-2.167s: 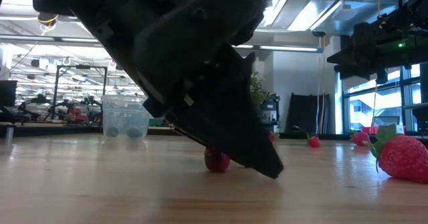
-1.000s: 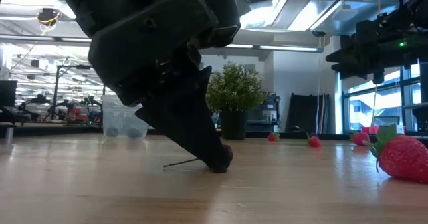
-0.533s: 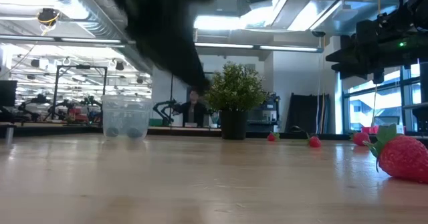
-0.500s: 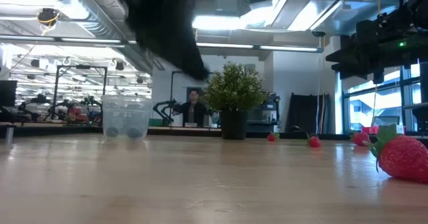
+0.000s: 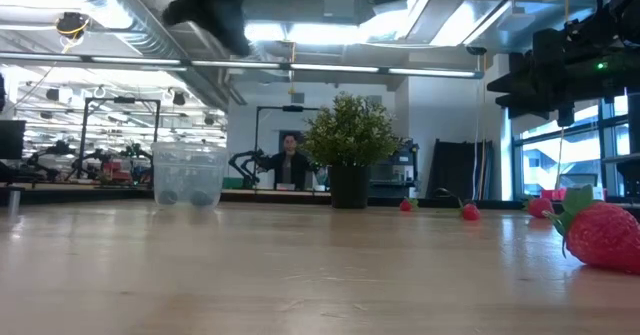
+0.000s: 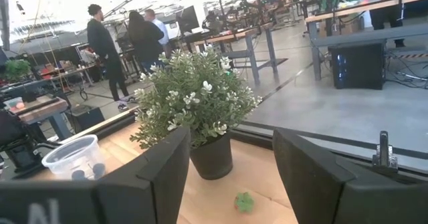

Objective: Pick and placing Produce into tupperware
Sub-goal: Put the red cherry into the transparent container

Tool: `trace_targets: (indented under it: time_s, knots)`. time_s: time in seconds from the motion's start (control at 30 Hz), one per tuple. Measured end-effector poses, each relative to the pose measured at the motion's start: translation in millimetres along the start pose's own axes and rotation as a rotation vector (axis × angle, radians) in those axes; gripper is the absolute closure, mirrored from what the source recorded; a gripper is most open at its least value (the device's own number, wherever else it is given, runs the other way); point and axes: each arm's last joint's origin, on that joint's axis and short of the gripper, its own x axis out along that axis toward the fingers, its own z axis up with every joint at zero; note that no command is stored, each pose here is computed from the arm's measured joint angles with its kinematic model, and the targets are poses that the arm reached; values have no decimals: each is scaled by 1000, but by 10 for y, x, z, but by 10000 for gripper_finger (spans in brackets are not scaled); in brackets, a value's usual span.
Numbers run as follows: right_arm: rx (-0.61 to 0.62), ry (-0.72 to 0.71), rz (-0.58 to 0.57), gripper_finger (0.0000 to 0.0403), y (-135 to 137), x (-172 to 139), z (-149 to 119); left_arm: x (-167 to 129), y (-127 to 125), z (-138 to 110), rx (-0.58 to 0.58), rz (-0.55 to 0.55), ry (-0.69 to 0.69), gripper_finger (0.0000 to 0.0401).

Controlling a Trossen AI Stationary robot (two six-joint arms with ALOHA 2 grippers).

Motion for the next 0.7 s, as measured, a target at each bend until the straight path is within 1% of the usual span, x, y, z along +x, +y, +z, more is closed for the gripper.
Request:
trace_targets:
  time_s: [0.1, 0.17, 0.27, 0.37, 0.5, 0.7]
  knots:
    - [0, 0, -1, 186, -1, 0, -1, 37, 261, 75, -108, 68, 111, 375]
    - [0, 0, -1, 186, 0, 0, 0, 79, 412, 104, -154, 120, 192, 379]
    - [-2, -1, -1, 186, 0, 0, 0, 134, 580, 141, -201, 164, 292, 380]
    - [-4, -1, -2, 186, -1, 0, 0, 179, 679, 202, -246, 175, 312, 375]
    - [-4, -1, -2, 186, -1, 0, 0, 229, 809, 271, -261, 183, 338, 364]
    - [-4, -1, -4, 186, -1, 0, 0, 339, 967, 357, -266, 178, 387, 381]
